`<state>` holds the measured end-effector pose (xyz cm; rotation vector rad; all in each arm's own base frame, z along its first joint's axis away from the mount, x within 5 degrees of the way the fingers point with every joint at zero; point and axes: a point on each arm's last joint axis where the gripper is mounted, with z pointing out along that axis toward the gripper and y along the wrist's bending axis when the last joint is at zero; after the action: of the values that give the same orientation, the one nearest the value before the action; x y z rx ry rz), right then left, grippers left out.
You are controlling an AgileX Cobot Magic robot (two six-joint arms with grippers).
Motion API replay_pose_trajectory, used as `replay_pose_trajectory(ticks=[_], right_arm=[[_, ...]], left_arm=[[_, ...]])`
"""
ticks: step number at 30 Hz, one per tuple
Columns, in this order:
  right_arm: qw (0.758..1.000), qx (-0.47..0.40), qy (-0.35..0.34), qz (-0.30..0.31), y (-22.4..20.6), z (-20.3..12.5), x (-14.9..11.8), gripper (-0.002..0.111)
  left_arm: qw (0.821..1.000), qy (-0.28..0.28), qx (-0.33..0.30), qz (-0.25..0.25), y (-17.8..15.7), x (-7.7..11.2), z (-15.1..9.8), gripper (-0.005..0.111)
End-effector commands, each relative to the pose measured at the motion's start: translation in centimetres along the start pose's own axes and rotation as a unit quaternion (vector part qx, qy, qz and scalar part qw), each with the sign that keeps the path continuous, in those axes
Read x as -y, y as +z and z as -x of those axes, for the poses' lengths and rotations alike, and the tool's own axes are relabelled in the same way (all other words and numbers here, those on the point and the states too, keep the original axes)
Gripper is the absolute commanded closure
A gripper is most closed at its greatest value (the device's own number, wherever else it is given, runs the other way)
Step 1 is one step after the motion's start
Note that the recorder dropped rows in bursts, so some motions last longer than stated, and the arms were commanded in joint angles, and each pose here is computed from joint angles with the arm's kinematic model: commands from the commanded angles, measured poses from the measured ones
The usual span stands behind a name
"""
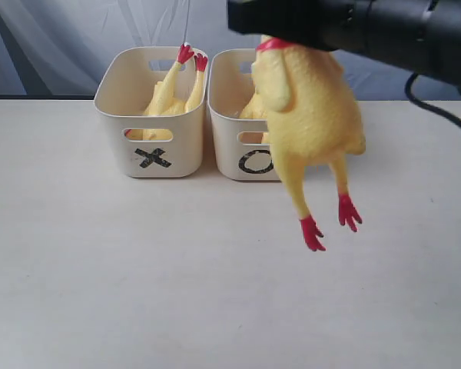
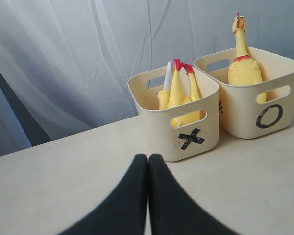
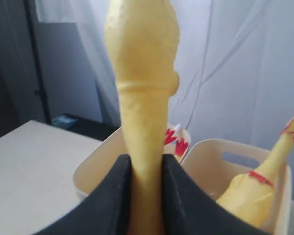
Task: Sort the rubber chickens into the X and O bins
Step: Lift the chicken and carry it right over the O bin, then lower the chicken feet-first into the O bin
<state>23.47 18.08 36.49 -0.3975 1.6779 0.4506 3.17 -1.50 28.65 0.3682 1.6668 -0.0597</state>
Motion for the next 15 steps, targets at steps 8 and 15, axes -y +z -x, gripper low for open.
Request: replay_pose_trajectory(ticks=[8, 15], right_arm=[[0.987, 0.072, 0.033, -0.142, -1.8, 2.3, 5.3, 0.109], [0.966, 0.134, 0.139, -0.173, -1.1, 2.5, 8.0, 0.109]], left_arm=[[1.000, -0.002, 0.009, 0.004, -0.1, 0.0, 0.0, 0.106], [1.000, -0.002, 0.009, 0.003, -0.1, 0.0, 0.1, 0.106]])
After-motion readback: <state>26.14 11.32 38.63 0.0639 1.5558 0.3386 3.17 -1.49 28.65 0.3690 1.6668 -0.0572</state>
